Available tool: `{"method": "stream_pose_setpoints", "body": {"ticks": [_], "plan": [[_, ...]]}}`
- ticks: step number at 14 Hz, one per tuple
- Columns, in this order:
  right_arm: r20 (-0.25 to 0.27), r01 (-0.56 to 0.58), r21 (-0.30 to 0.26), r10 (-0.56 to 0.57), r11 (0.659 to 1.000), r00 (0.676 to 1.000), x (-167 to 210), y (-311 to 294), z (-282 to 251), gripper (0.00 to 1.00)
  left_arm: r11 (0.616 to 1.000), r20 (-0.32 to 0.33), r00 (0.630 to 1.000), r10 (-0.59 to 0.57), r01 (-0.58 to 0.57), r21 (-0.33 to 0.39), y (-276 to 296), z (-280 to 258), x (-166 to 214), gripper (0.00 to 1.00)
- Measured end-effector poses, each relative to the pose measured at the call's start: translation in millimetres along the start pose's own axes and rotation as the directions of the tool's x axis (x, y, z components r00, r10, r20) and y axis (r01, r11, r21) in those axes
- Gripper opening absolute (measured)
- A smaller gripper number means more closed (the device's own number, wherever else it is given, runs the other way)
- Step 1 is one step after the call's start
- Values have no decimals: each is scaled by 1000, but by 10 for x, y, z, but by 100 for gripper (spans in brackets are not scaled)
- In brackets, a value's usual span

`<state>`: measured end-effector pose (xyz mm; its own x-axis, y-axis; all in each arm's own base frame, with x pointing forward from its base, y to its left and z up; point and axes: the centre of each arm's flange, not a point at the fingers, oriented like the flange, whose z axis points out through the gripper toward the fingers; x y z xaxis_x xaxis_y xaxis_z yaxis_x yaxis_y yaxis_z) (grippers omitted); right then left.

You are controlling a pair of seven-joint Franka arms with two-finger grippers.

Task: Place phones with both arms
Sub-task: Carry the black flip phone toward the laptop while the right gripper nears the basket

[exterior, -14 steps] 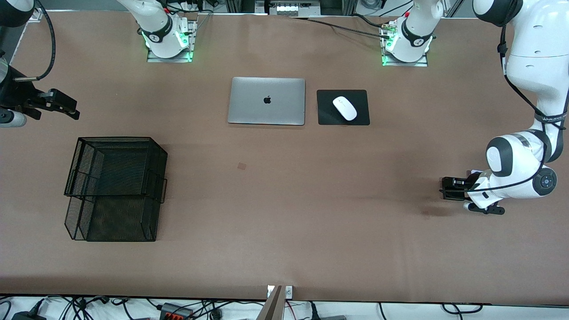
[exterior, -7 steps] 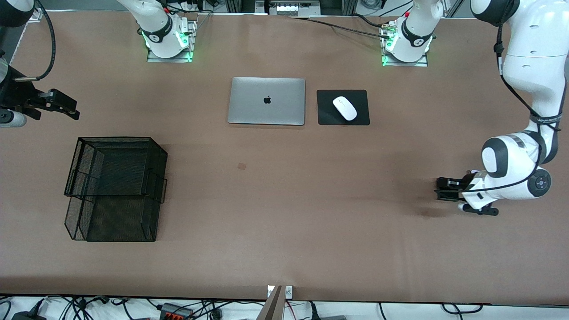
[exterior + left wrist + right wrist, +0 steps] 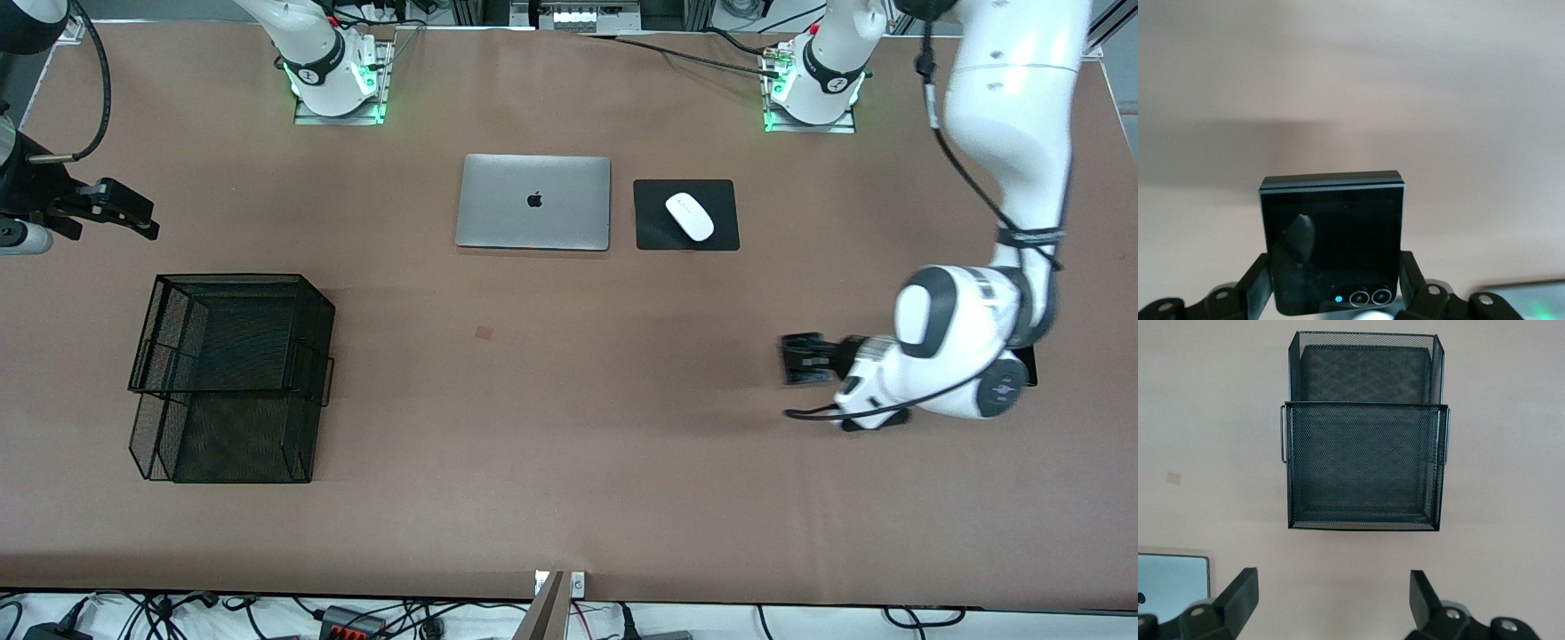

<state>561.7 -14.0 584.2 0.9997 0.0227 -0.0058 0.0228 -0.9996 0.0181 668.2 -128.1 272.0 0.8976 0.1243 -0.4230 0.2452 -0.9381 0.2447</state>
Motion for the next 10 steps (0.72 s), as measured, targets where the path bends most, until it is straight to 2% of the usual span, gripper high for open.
{"method": "stream_pose_setpoints", "body": {"ticks": [2, 5, 7, 9, 10], "plan": [[0, 0, 0, 0, 1000, 1000, 0, 0, 0, 100, 994, 31, 995, -94, 96, -59, 588, 123, -189, 80], [0, 0, 0, 0, 1000, 1000, 1, 2, 1, 100, 975, 37, 979, -203, 205, -81, 1368, 184, -439, 80], [5, -4, 0, 4, 1000, 1000, 13, 21, 29, 100, 968, 40, 973, -227, 230, -99, 1763, 254, -513, 80], [9, -14, -1, 14, 1000, 1000, 53, 84, 99, 100, 949, 80, 959, -272, 281, -141, 2044, 400, -536, 80], [10, -21, -1, 21, 1000, 1000, 73, 122, 132, 100, 939, 78, 953, -293, 302, -164, 2154, 473, -528, 80]]}}
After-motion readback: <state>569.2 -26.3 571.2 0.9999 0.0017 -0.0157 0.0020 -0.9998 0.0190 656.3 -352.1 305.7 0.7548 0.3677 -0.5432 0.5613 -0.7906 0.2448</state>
